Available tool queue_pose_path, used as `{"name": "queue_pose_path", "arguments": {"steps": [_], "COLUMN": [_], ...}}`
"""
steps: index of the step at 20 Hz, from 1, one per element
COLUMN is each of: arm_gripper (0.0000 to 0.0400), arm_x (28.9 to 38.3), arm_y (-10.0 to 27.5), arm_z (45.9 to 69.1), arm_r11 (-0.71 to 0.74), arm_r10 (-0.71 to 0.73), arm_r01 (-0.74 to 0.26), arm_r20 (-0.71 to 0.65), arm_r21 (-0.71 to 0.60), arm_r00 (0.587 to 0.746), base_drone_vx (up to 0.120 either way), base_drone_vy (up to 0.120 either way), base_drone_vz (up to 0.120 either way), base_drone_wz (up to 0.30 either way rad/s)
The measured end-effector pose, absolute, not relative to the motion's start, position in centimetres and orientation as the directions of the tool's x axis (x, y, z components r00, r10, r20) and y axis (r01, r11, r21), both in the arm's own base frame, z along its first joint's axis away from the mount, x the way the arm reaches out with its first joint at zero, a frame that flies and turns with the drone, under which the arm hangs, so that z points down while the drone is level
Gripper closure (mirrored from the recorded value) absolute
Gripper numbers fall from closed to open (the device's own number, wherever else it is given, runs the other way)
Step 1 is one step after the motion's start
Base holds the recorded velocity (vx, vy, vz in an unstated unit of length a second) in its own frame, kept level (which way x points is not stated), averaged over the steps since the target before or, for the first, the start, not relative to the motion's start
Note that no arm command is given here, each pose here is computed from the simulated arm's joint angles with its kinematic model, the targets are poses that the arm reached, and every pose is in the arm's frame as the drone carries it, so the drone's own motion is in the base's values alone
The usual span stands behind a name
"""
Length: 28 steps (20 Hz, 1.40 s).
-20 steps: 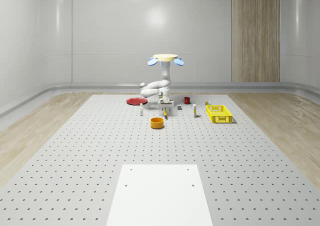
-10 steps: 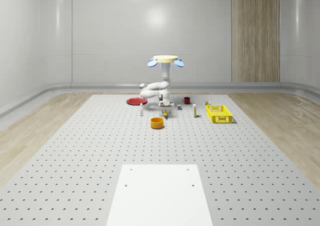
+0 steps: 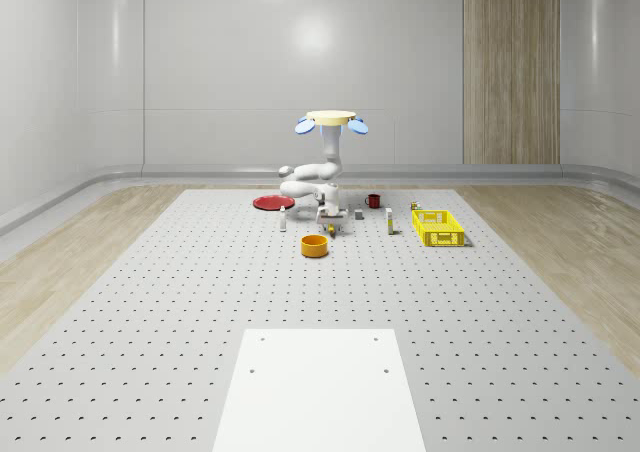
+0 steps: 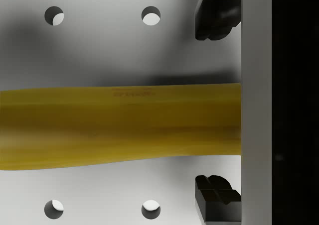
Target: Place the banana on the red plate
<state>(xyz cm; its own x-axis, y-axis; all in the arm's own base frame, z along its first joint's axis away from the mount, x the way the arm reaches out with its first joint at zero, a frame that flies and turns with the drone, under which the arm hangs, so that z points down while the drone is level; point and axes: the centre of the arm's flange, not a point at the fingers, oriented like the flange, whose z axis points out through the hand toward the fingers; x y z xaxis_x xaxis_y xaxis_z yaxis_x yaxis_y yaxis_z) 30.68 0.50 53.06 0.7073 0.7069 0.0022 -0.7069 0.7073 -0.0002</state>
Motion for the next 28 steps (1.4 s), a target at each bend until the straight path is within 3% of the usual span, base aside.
{"name": "queue_pose_path", "arguments": {"steps": [2,5,9,17,18,20,21,22,28], "arm_gripper": [0.0000,0.0121,0.0203,0.0218,0.0213,0.0211,0.0211,0.0212,0.0210], "arm_x": [30.68,30.68,30.68,30.86,30.79,30.75,30.60,30.61,30.66], "arm_y": [0.60,0.70,0.76,1.32,1.21,1.08,0.56,0.47,0.74], "arm_z": [53.48,53.87,54.11,54.18,54.17,54.21,54.15,54.17,54.26], "arm_r11": [0.707,0.707,0.707,0.714,0.706,0.707,0.688,0.686,0.702], "arm_r10": [0.707,0.707,0.707,0.700,0.708,0.707,0.726,0.727,0.712], "arm_r01": [-0.707,-0.707,-0.707,-0.700,-0.708,-0.707,-0.726,-0.727,-0.712], "arm_r20": [0.002,0.002,0.002,0.008,0.010,0.006,0.002,0.000,-0.002], "arm_r21": [0.000,0.000,0.000,0.017,0.017,0.011,0.006,0.003,-0.001], "arm_r00": [0.707,0.707,0.707,0.714,0.706,0.707,0.688,0.686,0.702], "base_drone_vx": [0.000,0.000,0.000,0.000,0.000,0.000,0.000,0.000,0.000], "base_drone_vy": [0.000,0.000,0.000,0.000,0.000,0.000,0.000,0.000,0.000], "base_drone_vz": [0.000,0.000,0.000,0.000,0.000,0.000,0.000,0.000,0.087], "base_drone_wz": [0.000,0.000,0.000,0.000,0.000,0.000,0.000,0.000,0.000]}}
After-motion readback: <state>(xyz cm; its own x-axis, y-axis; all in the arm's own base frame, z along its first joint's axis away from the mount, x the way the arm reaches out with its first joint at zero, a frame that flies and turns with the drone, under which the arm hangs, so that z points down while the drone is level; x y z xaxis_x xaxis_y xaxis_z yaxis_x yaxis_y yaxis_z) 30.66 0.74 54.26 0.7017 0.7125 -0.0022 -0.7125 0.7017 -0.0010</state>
